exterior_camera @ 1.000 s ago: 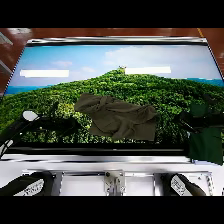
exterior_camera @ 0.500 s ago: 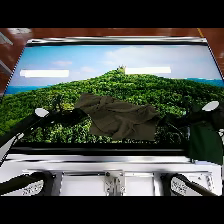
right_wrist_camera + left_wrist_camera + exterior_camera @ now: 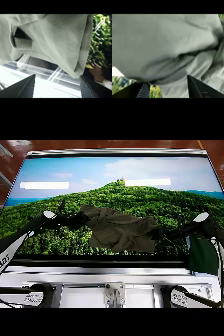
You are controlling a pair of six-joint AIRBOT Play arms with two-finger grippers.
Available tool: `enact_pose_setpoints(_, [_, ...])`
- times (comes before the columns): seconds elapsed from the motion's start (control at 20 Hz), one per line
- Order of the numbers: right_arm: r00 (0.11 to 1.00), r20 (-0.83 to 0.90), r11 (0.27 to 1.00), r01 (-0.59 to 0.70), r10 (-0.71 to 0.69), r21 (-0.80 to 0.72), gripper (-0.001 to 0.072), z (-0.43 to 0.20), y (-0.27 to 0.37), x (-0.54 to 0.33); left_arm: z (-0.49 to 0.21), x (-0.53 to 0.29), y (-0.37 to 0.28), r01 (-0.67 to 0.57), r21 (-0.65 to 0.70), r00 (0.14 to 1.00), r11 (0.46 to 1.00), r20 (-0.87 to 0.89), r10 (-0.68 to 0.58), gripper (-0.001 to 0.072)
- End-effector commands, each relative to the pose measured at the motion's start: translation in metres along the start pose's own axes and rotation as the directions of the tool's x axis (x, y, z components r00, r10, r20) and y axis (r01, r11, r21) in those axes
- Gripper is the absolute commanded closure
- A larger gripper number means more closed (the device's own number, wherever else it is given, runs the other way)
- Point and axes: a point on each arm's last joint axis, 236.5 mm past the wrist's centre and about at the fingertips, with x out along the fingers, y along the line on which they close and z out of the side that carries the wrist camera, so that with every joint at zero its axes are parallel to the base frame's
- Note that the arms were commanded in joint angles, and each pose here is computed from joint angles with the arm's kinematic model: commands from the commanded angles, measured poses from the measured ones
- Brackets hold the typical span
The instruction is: Fold the shirts.
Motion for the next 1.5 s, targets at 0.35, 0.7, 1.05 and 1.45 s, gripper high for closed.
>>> enact_pose_setpoints(0.35, [0.993, -0.033, 0.993, 0.112, -0.112, 0.022, 0.0042, -0.004, -0.022, 0.045, 0.026, 0.002, -0.017, 0.028, 0.036, 0.999, 0.999, 0.031, -0.029, 0.0669])
enact_pose_setpoints(0.7, [0.988, 0.064, 0.990, 0.139, -0.137, -0.034, 0.0645, 0.023, -0.010, 0.032, 0.074, -0.054, -0.098, 0.131, 0.272, 0.974, 0.953, 0.146, -0.176, 0.0669])
enact_pose_setpoints(1.05, [0.575, 0.799, 0.790, 0.567, -0.178, -0.233, 0.0645, 0.081, 0.101, -0.250, 0.114, -0.378, -0.294, 0.179, 0.665, 0.636, 0.726, 0.485, -0.601, 0.0669])
enact_pose_setpoints(1.45, [0.151, 0.988, 0.727, 0.674, 0.038, -0.131, 0.0644, -0.022, 0.188, -0.412, -0.037, -0.582, -0.322, -0.039, 0.780, 0.453, 0.624, 0.570, -0.685, 0.0669])
